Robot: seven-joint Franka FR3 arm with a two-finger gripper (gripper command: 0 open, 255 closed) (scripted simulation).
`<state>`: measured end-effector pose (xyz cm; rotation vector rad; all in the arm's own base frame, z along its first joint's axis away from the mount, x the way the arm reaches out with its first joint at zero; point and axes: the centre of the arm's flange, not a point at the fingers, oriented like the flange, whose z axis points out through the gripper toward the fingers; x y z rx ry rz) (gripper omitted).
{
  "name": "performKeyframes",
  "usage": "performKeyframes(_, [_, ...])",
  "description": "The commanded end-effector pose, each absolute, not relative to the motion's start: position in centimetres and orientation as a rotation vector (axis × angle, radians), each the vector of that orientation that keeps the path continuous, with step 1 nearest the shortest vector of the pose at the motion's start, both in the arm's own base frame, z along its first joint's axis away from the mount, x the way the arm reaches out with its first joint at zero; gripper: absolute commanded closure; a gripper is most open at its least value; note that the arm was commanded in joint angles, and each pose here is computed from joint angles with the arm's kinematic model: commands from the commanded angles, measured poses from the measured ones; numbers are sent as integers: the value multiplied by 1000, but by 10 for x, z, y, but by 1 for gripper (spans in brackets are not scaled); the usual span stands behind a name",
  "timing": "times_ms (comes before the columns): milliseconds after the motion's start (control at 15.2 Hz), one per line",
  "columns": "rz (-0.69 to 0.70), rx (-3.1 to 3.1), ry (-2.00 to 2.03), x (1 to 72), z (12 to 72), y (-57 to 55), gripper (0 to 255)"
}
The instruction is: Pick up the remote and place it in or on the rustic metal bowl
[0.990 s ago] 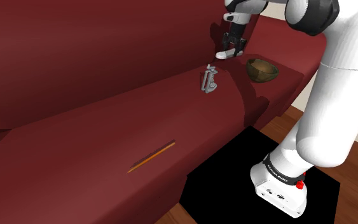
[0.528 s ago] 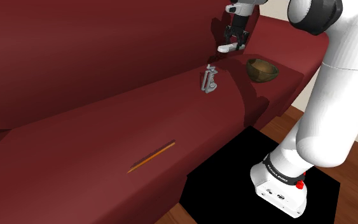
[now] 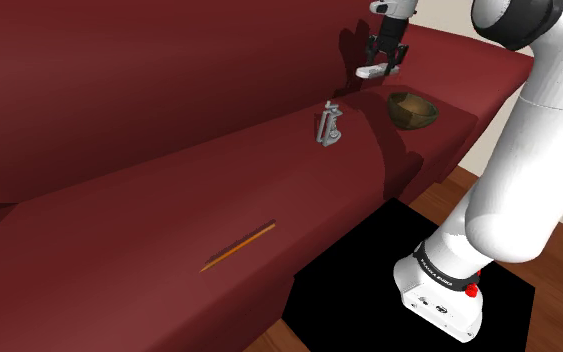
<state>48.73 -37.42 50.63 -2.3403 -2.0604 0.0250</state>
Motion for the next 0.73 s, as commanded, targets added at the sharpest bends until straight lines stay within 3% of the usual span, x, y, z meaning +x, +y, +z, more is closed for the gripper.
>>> performKeyframes(0, [25, -2340, -2061, 466, 509, -389, 255])
performKeyframes(660, [25, -2340, -2061, 355, 512, -460, 255])
